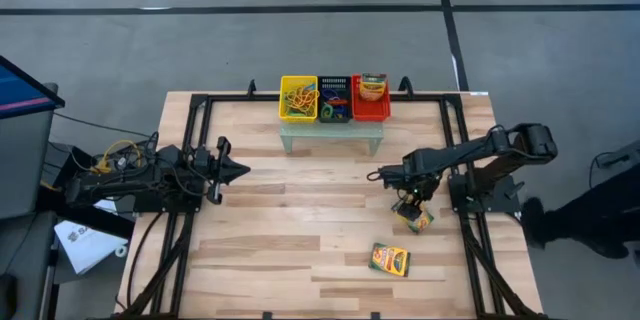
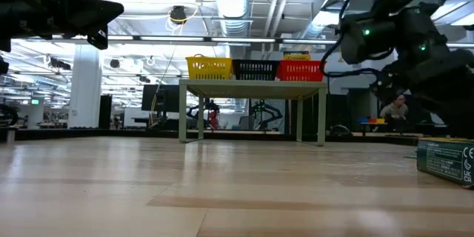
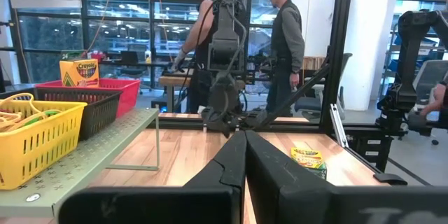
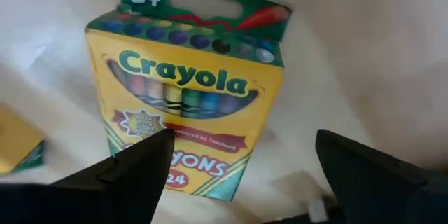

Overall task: Pick & Place Office Desk Supplies
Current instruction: Put the top yellow crayon box into the red bin on the shelf

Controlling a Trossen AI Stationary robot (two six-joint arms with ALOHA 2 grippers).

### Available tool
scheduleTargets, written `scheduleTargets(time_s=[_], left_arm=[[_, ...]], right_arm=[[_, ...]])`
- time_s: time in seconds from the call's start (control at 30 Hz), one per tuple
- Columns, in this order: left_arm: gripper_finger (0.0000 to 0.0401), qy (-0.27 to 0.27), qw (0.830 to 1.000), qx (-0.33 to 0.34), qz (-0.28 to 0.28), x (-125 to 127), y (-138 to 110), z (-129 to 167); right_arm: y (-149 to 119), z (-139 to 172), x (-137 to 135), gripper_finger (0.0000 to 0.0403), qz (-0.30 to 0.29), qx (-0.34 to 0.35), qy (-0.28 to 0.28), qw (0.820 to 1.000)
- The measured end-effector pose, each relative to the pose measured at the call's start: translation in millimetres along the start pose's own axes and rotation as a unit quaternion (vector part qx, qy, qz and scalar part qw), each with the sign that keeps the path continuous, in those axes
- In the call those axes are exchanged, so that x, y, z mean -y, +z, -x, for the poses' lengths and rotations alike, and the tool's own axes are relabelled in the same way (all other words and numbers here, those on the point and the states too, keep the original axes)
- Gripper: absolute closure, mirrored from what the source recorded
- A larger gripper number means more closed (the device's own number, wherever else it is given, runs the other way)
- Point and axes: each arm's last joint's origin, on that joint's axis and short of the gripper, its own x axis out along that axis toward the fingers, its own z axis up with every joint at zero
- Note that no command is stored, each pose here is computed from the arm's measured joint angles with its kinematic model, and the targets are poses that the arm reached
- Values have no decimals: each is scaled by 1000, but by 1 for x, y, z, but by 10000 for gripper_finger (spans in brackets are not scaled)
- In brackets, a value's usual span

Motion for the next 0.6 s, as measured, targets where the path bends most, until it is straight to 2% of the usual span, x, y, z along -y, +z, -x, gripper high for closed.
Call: scheduleTargets(time_s=[0.13,0.27,0.6], left_arm=[[401,0,1000,0,0,0,0,0],[401,0,1000,0,0,0,0,0],[401,0,1000,0,0,0,0,0]], right_arm=[[2,-4,-2,80,26,-3,43,999],[1,-5,-5,134,39,-1,52,998],[1,-5,-8,345,57,-6,66,996]])
